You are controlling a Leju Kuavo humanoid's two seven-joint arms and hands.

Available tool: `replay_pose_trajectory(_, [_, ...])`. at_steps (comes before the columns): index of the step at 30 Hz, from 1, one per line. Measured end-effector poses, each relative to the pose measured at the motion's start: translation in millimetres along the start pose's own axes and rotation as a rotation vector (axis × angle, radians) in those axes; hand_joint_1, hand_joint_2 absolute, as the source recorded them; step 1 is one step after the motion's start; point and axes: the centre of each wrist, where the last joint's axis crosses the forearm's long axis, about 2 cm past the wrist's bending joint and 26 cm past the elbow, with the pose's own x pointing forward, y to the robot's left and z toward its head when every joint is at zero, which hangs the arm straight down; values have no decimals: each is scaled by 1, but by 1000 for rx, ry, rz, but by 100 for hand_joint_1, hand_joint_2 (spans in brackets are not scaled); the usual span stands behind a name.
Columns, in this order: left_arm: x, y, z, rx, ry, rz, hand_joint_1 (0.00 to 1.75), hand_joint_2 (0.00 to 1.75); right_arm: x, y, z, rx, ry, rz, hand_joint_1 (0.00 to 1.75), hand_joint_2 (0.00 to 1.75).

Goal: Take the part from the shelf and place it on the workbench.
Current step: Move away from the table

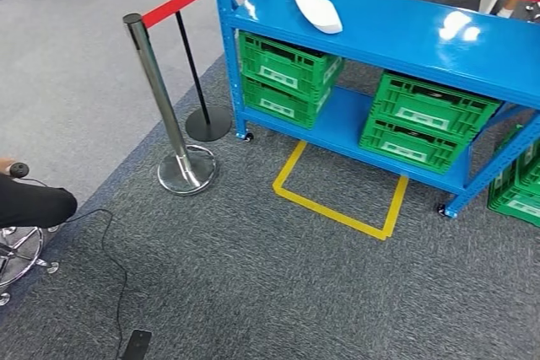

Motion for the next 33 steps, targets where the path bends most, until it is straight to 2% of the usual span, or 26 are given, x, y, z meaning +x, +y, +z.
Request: replay_pose_trajectory(33, [-1, 7, -4, -4, -18, -34, 0, 0, -2, 5, 2, 28, -1, 22, 0, 0])
